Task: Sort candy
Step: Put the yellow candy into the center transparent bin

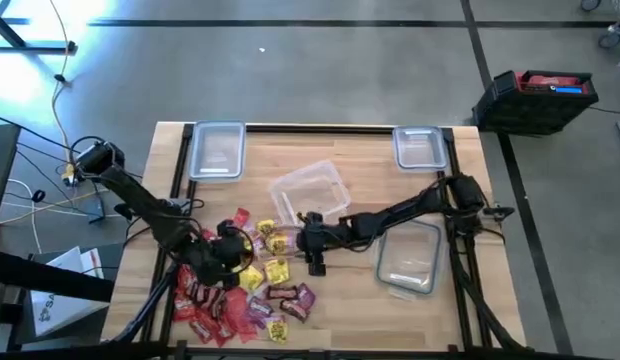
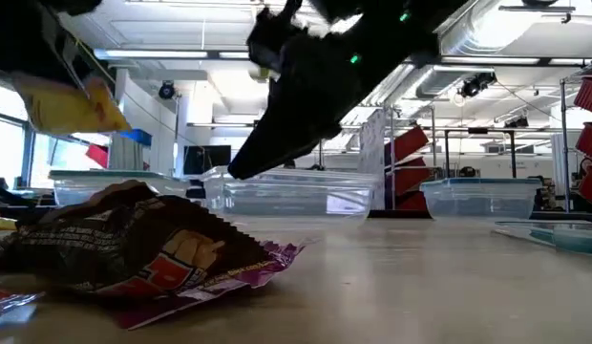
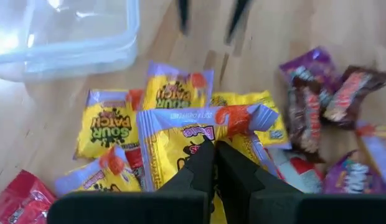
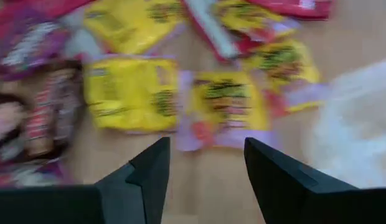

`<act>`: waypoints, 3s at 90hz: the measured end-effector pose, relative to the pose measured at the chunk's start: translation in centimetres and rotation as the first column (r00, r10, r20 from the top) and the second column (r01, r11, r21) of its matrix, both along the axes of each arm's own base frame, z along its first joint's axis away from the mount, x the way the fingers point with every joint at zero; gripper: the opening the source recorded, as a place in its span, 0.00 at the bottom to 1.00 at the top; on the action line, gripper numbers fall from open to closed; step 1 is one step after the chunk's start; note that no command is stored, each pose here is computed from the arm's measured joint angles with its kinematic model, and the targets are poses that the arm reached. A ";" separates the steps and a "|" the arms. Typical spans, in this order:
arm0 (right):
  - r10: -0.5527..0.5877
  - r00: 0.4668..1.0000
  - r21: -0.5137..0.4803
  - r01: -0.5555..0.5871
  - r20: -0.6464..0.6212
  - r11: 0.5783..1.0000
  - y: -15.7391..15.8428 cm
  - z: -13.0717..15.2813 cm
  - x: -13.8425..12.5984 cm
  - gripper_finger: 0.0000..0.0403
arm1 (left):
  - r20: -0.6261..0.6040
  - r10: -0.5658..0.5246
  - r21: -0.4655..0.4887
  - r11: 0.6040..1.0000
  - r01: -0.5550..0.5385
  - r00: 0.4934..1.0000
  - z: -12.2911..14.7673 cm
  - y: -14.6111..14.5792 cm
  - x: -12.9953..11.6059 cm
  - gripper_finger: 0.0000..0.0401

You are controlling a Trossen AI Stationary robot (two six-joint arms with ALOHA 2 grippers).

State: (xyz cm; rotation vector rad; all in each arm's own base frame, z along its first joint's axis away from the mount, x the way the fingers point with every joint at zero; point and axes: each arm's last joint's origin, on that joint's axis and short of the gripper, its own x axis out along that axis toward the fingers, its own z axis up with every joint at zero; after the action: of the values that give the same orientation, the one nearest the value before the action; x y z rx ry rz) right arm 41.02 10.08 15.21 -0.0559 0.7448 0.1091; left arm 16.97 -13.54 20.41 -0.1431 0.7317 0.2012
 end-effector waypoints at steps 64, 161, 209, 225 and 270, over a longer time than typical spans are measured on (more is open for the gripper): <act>-0.310 0.941 0.024 0.310 0.139 0.950 -0.5 -7.2 2.5 0.44 | 0.139 -0.015 0.165 0.986 -0.008 0.990 1.6 3.3 3.9 0.00; -0.484 0.865 -0.268 0.502 0.133 0.822 -2.3 3.5 -1.9 0.00 | 0.006 0.019 0.165 0.986 -0.019 1.000 -1.4 14.4 9.7 0.23; -0.333 0.942 -0.134 0.327 -0.031 0.936 -13.9 2.4 -0.4 0.01 | -0.208 0.099 0.037 0.995 -0.093 0.973 -0.2 7.8 3.0 0.24; -0.310 0.949 -0.008 0.310 -0.053 0.951 -14.8 2.2 0.3 0.10 | -0.212 0.210 0.103 0.976 -0.192 0.954 -1.7 7.6 3.9 0.31; -0.201 0.941 -0.169 0.159 -0.273 0.973 -18.3 3.9 -0.7 0.31 | -0.258 0.223 0.215 0.962 -0.169 0.940 -6.5 11.0 8.8 0.34</act>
State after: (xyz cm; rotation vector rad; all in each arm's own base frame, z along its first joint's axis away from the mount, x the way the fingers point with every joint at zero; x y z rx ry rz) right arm 40.36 -8.26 19.16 -0.1109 1.0461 -0.1154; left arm 25.73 -2.52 13.92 -0.0039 0.9761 0.4898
